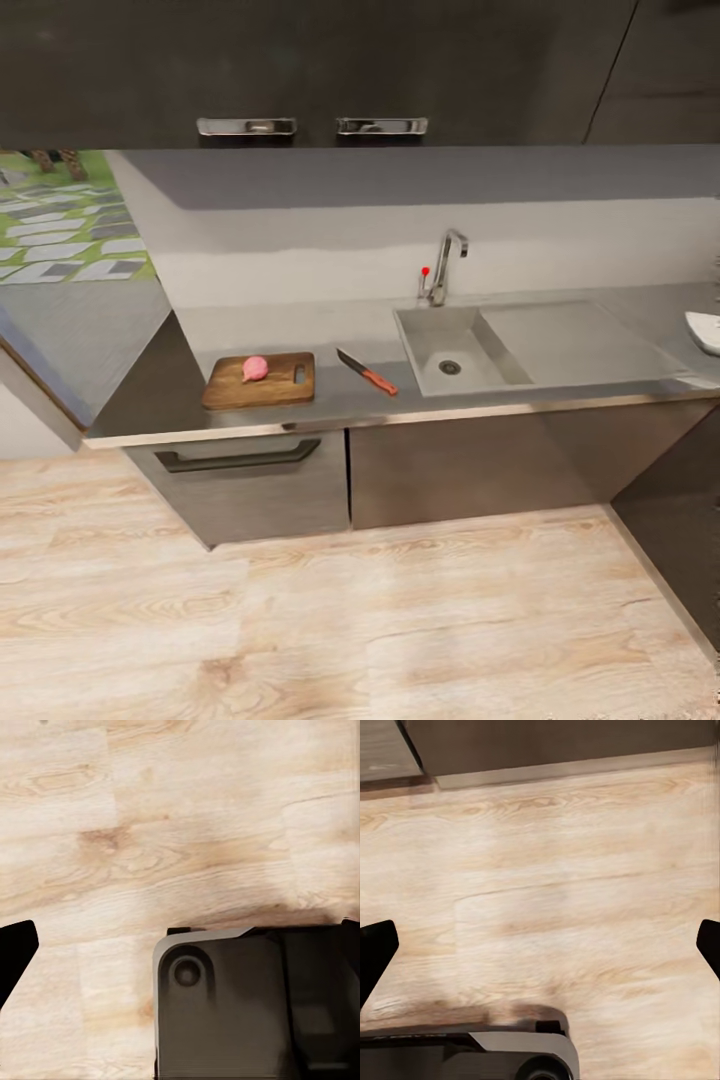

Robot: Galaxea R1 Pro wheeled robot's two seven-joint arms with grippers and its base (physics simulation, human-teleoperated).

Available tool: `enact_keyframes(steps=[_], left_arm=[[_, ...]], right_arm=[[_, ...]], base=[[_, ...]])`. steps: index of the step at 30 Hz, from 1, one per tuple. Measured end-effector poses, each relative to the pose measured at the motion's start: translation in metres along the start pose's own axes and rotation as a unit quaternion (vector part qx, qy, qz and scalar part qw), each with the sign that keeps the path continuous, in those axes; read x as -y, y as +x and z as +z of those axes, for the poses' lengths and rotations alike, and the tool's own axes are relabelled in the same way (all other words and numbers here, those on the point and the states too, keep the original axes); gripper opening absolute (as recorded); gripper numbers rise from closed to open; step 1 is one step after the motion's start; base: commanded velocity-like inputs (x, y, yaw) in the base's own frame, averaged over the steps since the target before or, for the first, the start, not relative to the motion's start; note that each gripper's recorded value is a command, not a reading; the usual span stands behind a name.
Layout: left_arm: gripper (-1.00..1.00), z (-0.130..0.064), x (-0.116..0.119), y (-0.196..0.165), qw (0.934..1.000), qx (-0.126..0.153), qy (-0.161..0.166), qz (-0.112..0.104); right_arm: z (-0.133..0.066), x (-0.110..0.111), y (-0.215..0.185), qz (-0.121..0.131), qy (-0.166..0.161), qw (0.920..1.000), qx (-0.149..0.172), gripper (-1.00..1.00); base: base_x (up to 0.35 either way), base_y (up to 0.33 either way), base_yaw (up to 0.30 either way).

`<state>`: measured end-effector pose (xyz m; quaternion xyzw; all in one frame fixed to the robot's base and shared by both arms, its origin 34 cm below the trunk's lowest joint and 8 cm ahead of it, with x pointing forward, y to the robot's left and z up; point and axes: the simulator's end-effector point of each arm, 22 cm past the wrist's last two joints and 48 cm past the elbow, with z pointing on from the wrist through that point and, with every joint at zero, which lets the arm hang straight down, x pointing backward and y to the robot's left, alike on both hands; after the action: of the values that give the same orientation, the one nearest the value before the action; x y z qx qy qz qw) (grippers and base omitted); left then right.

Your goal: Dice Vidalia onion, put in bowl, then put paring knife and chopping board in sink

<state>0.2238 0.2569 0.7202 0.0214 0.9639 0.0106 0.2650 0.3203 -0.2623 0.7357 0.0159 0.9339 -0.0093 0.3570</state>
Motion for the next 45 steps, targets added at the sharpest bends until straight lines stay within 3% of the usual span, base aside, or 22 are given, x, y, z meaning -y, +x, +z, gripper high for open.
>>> enact_keyframes(steps=[9, 22, 45], left_arm=[[1.0, -0.003, 0.007, 0.021, 0.9998, -0.02, 0.0, -0.006], [1.0, -0.002, 0.007, 0.018, 0.9999, -0.014, -0.001, -0.006], [1.0, 0.0, 0.007, 0.009, 1.0, 0.001, -0.001, -0.007]], right_arm=[[0.0, 0.001, -0.009, -0.001, 0.001, 0.9998, 0.019, 1.0], [0.0, 0.001, -0.015, 0.0, 0.001, 0.9996, 0.028, 1.0], [0.0, 0.001, -0.026, 0.0, 0.0, 0.9991, 0.043, 1.0]], base=[[0.0, 0.0, -0.179], [0.021, -0.025, -0.194], [0.155, -0.171, -0.197]])
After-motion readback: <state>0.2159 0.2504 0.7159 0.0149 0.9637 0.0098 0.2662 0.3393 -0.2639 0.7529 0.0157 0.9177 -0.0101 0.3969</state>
